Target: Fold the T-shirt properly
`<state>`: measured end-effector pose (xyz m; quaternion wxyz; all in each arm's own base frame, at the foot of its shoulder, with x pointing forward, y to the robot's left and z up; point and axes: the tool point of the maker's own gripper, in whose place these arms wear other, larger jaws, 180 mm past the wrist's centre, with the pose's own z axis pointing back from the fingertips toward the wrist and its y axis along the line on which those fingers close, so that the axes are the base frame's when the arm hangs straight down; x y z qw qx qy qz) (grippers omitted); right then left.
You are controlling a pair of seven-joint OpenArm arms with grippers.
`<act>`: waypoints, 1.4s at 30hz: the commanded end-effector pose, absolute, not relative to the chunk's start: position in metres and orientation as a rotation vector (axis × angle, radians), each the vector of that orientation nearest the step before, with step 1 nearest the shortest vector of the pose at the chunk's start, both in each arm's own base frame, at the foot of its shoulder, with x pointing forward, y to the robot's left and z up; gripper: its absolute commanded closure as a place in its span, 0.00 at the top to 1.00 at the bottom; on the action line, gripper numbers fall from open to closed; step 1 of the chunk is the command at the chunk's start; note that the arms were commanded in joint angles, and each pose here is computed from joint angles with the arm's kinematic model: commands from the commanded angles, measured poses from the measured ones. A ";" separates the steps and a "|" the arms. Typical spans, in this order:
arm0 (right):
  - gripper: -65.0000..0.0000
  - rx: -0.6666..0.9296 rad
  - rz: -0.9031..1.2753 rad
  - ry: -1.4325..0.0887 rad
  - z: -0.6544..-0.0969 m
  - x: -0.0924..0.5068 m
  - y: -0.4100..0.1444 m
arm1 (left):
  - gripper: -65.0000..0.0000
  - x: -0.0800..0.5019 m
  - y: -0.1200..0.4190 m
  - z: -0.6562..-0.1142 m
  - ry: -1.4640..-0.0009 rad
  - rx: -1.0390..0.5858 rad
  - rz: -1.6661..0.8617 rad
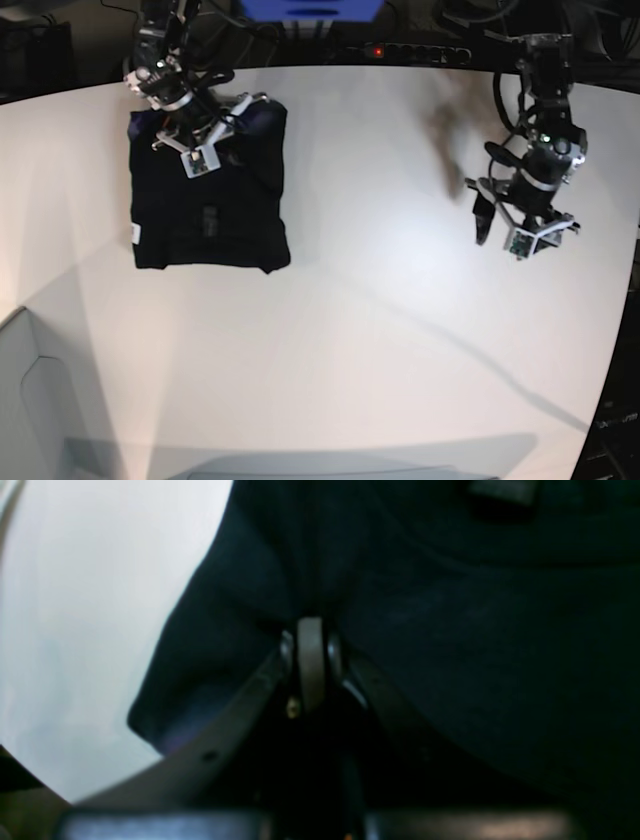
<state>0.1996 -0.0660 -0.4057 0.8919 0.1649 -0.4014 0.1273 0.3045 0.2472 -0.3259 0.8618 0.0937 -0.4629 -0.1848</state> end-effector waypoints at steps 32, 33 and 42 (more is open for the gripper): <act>0.00 -0.039 0.093 -1.023 -0.333 0.205 -0.227 | 0.59 0.187 0.225 -0.361 -0.796 0.131 -0.357; 0.00 -0.054 0.087 -1.015 -0.333 0.201 -0.233 | 0.59 0.180 0.222 -0.361 -0.787 0.125 -0.358; 0.00 -0.217 -0.011 -0.805 -0.350 0.110 -0.294 | 0.59 0.064 0.206 -0.394 -0.517 0.044 -0.313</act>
